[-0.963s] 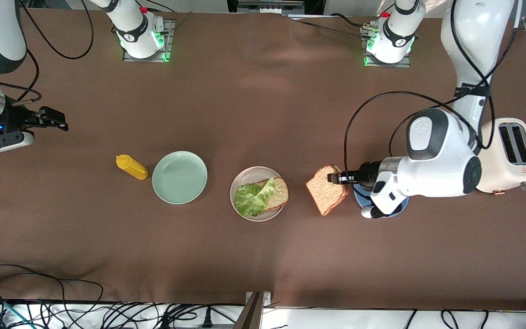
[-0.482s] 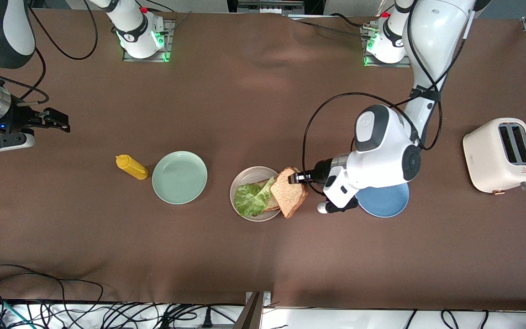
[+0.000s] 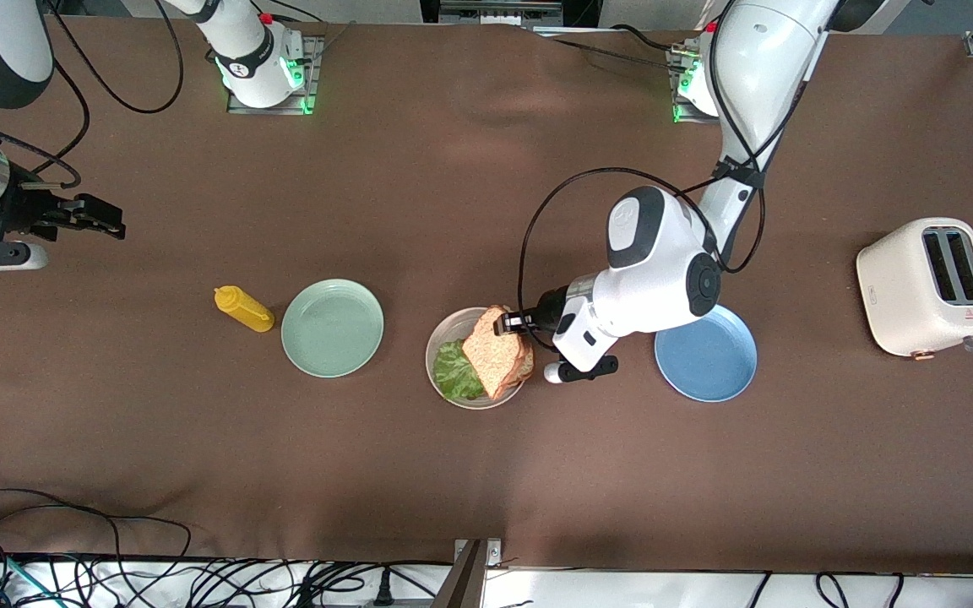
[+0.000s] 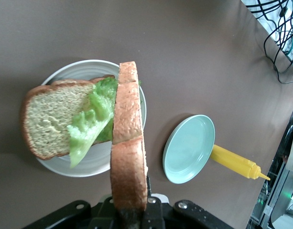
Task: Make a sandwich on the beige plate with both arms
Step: 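Lower the toast onto the lettuce and open the left gripper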
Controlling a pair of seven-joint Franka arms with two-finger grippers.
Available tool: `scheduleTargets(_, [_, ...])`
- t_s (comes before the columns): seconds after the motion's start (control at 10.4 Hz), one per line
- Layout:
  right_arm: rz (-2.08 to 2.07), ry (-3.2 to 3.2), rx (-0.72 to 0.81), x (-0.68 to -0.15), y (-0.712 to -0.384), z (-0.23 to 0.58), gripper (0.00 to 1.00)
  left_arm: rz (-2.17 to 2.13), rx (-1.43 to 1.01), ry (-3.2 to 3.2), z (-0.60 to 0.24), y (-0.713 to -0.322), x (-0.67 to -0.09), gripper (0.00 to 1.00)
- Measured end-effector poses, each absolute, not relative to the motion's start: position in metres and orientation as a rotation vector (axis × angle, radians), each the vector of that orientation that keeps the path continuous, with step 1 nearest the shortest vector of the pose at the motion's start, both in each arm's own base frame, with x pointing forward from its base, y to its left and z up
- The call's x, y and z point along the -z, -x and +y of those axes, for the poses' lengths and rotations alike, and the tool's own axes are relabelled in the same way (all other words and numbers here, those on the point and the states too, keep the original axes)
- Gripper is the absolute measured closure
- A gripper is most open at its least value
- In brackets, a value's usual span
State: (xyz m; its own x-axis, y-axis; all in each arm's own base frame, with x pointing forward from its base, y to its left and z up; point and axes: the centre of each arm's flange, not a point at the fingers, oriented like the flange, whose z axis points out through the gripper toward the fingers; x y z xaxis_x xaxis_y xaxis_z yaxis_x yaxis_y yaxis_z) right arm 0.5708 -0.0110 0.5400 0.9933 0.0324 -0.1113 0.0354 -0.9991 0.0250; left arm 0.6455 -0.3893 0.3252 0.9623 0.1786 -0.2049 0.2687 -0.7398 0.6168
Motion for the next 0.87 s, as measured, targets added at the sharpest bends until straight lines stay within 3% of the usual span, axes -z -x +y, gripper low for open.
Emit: scheduleTargets(0.87, [0.003,-3.111,0.119,-0.580,-0.571,-0.023,0.00,0.332,0.121,-2.414,-0.431,-0.650,-0.270,0.90])
